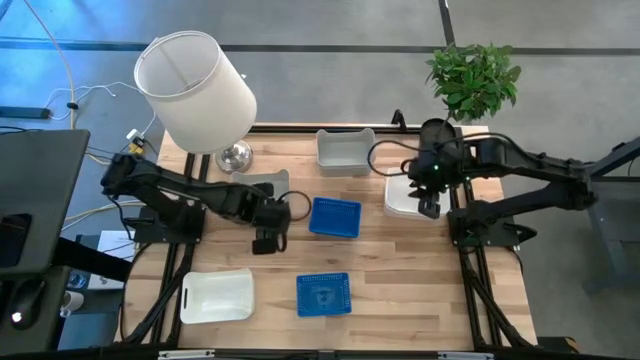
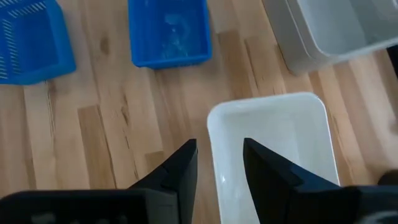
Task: Stack baskets by color
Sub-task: Stack the bottom gray bin on top of the top gray bins
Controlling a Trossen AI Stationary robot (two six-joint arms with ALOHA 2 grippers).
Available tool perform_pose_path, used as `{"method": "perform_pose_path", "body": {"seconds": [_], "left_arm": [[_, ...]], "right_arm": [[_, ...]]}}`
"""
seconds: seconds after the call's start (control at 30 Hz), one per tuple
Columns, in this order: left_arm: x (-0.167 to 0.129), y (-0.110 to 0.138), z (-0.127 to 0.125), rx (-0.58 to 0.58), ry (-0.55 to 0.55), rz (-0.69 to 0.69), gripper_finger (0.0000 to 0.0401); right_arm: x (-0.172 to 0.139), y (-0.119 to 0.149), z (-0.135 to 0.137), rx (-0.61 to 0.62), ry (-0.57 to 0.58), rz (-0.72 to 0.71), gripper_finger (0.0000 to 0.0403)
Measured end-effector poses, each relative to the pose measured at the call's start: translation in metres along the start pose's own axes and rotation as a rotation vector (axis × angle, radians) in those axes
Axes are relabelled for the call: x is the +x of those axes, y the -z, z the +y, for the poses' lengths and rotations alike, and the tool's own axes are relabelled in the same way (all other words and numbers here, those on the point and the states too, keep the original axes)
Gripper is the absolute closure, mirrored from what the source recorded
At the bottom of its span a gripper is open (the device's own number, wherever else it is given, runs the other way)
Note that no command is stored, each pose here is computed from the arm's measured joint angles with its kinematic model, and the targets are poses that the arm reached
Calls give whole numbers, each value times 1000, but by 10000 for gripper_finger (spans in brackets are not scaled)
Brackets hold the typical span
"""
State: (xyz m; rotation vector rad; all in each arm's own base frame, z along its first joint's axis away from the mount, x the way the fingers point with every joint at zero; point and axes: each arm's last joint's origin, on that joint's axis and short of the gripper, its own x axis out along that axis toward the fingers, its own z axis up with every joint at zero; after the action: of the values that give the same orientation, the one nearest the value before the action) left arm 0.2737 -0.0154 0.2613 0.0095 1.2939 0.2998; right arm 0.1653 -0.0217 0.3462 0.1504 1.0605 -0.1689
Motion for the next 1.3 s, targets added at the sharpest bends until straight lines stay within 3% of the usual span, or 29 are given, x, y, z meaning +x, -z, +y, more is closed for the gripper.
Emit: {"method": "perform_pose_path", "body": {"seconds": [0.5, 0.73, 0.93, 1.1, 1.3], "left_arm": [[57, -9, 34, -74, -71, 266, 206], [78, -3, 38, -76, -100, 437, 206], [91, -3, 35, -65, -104, 486, 210], [95, -3, 34, -66, -90, 500, 255], [94, -3, 33, -57, -64, 497, 357]], "right_arm": [[-1, 3, 30, -74, -22, -25, 287], [-2, 4, 36, -109, -13, -32, 287], [-2, 5, 37, -119, -5, -35, 287], [-2, 5, 37, -118, 3, -37, 287], [-2, 5, 36, -91, 17, -41, 287]]}}
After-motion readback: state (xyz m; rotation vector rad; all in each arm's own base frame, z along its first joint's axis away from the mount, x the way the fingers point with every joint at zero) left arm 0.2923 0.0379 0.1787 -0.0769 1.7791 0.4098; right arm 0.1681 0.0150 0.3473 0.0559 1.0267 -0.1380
